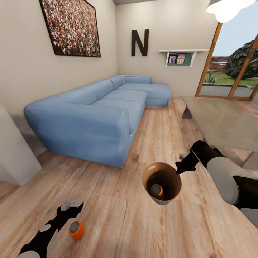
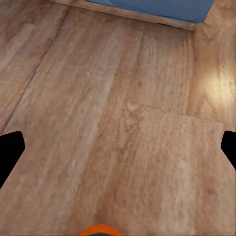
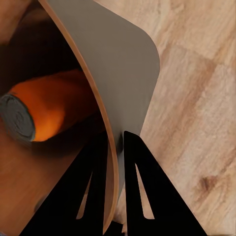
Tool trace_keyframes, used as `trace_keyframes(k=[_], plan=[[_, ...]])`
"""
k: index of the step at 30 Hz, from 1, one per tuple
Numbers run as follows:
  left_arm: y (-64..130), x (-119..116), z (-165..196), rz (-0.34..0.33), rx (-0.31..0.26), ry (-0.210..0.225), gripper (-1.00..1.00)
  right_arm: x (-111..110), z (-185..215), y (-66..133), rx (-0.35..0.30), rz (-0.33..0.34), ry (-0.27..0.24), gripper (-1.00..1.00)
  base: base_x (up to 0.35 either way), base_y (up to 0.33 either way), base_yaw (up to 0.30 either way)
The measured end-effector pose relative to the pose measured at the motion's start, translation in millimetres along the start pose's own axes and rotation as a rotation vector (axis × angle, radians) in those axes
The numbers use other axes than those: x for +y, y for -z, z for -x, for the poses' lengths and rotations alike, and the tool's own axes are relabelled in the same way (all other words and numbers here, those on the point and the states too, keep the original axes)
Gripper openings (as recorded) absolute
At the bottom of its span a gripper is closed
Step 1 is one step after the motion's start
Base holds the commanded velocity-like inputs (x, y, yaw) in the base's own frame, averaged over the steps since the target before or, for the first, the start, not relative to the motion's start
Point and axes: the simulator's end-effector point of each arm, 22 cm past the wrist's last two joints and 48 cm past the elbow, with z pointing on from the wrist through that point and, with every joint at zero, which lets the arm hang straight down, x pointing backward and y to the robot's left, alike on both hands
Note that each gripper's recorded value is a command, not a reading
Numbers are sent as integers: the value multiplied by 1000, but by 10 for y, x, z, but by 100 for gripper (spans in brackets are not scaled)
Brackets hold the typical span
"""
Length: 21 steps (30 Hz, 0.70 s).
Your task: Put the three can of soda from the living room inside the tash can in the kitchen.
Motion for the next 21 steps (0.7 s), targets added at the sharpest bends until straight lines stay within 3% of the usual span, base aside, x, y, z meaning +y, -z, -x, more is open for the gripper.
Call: trace_keyframes(k=[9, 13, 21], plan=[[2, -8, -26, -3, 5, -8, 100, 17, 19, 13, -7, 10, -7, -100, -304, 47, 0], [24, -6, -205, -1, 41, 3, 100, 27, 24, 12, -7, 9, -4, -100, -278, 5, 0], [39, 26, -296, 16, 59, 8, 100, 48, 29, 10, -6, 10, -1, -100, -47, 1, 0]])
